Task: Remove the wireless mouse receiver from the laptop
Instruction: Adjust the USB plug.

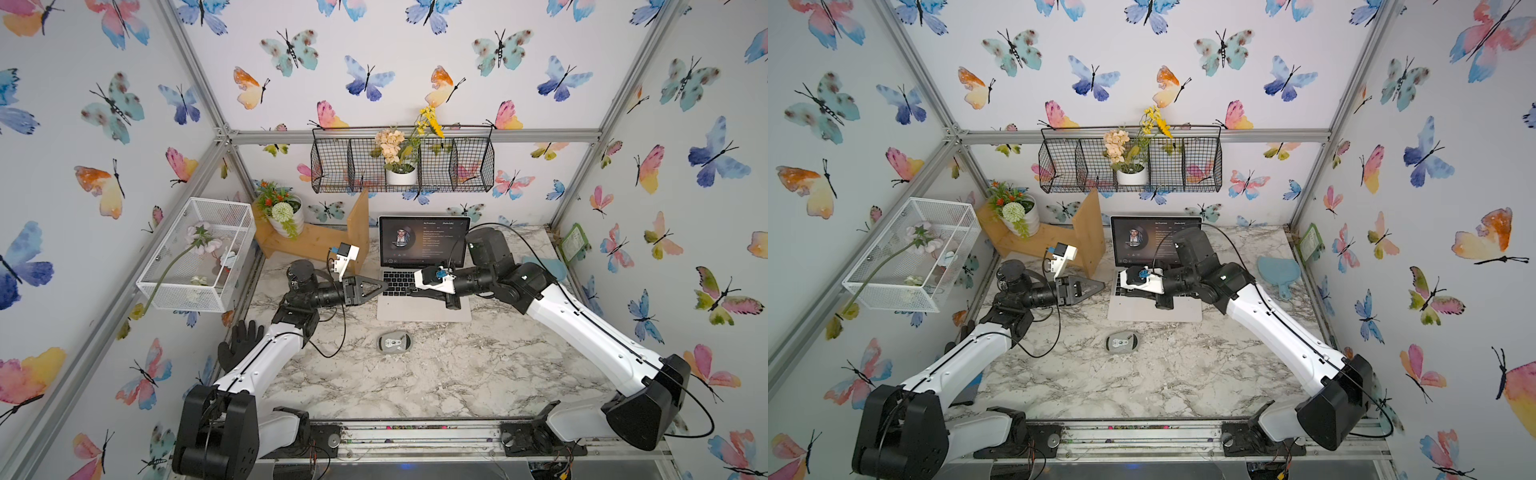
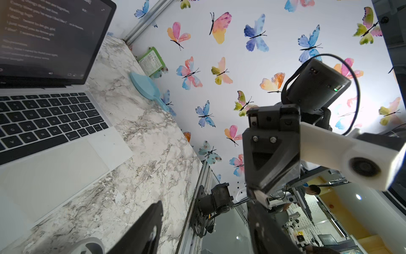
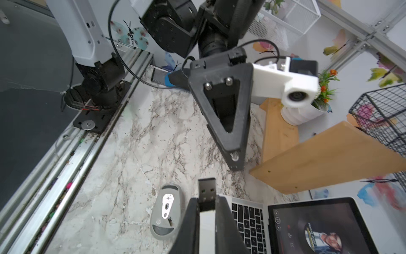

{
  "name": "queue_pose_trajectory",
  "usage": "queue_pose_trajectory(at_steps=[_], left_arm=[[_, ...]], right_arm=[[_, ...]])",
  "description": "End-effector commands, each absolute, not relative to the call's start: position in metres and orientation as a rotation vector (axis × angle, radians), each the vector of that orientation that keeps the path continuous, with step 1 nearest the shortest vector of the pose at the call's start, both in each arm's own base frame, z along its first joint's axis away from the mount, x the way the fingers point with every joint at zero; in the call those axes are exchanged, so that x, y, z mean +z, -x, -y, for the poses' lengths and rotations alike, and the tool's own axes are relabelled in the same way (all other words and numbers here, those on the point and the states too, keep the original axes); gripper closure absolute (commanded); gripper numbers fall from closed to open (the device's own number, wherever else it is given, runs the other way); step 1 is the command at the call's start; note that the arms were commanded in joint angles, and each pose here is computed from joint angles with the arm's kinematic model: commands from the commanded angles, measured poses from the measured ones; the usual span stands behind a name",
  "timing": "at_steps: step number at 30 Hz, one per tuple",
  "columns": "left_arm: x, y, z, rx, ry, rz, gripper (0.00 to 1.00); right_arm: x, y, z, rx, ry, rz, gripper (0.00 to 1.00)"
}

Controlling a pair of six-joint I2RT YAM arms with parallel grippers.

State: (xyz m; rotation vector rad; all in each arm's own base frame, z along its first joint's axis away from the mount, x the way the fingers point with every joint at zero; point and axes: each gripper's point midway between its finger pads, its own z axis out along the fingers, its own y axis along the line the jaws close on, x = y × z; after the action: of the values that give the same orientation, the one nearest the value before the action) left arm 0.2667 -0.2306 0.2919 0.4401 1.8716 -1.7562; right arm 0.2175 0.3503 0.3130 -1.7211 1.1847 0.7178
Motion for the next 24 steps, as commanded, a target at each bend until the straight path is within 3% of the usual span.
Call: queue_pose_trajectory(at_steps=[1,24], left_arm=[[0.307,-0.254,0.238,-1.783,-0.52,-1.819,0.35],[0.309,-0.245,0.248,-1.847,-0.517,-1.793,0.42]], right_arm=[[0.319,-0.239,-0.358,0.674,1.645,-1.27,0.98],[0.297,-0.253,-0.367,0.477,1.667,-1.402,0.98]])
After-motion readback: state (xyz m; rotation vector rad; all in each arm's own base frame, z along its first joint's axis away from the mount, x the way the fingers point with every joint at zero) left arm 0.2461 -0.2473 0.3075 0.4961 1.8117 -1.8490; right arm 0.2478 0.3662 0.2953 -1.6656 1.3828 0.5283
